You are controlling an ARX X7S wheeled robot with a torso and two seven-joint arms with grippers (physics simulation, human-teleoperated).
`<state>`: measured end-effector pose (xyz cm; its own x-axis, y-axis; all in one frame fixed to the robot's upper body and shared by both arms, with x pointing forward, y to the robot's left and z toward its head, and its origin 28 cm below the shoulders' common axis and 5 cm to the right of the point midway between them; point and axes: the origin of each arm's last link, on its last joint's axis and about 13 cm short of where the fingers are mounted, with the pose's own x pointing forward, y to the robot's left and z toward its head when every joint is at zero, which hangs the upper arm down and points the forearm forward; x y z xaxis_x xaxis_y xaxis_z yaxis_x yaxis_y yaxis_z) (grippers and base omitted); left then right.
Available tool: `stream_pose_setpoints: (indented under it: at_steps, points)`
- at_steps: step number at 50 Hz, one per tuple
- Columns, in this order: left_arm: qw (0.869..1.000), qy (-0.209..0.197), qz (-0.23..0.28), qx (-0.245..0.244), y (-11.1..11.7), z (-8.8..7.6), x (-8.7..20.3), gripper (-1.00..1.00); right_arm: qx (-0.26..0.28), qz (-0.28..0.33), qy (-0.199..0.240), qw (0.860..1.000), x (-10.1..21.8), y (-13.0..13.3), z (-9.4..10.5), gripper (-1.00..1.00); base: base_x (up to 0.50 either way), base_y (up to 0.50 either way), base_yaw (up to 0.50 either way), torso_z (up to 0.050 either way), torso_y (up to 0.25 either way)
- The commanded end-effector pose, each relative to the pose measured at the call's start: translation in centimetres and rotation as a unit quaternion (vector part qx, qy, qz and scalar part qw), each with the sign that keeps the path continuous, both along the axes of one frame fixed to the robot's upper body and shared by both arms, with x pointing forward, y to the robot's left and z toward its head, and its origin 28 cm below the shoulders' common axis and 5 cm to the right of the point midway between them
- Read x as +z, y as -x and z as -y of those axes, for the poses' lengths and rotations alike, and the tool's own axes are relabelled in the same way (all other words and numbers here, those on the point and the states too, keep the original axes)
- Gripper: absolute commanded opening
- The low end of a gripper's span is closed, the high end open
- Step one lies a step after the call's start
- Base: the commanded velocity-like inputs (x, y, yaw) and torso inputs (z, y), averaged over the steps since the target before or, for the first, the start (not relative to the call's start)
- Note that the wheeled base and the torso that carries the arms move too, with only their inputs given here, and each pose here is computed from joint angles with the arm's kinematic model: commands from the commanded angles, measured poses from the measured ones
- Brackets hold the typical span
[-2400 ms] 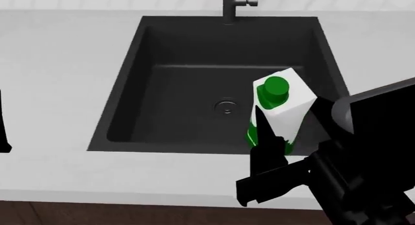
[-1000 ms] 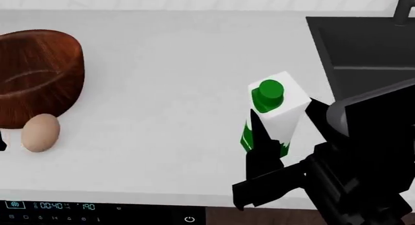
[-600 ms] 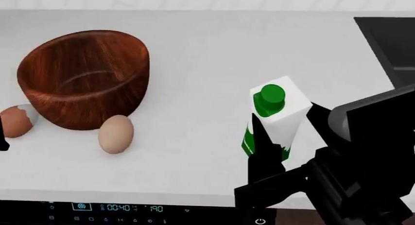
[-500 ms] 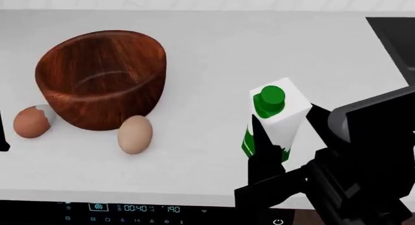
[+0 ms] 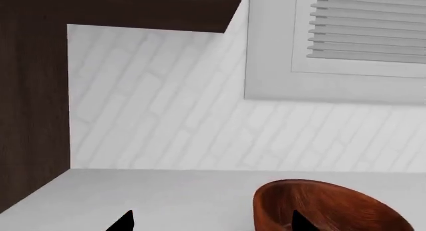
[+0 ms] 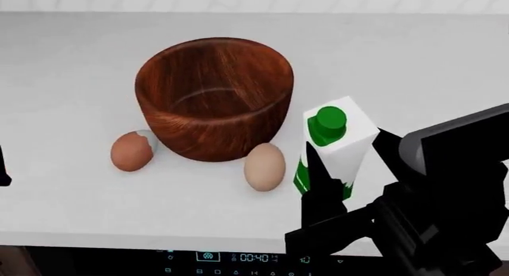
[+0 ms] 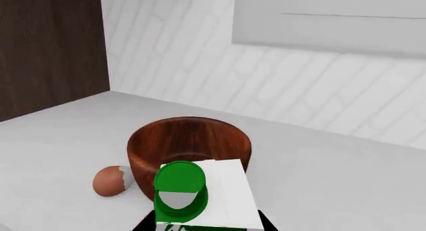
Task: Place the eggs and milk next to the bowl.
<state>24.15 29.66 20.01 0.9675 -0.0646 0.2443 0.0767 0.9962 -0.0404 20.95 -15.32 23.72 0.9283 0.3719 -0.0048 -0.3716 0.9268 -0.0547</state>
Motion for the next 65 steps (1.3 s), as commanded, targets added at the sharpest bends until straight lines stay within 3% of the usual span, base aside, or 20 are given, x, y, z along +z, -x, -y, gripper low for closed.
stream_pose_setpoints:
  at_steps: [1, 49, 65]
  points:
    - [1.000, 0.001, 0.002, -0.006, -0.3, 0.3, 0.2, 1.00, -0.011, 0.016, 0.004, 1.000, 0.3, 0.0, 0.4, -1.00, 0.00, 0.00, 0.00, 0.000, 0.000]
    - [1.000, -0.003, 0.000, -0.006, -0.2, 0.2, 0.1, 1.00, -0.019, 0.007, 0.003, 1.000, 0.4, 0.4, 0.7, -1.00, 0.22, 0.00, 0.00, 0.000, 0.001]
    - [1.000, -0.008, -0.001, -0.007, -0.4, 0.3, 0.3, 1.00, -0.008, -0.017, 0.020, 1.000, 1.0, -1.8, 2.3, -1.00, 0.00, 0.00, 0.00, 0.001, 0.001]
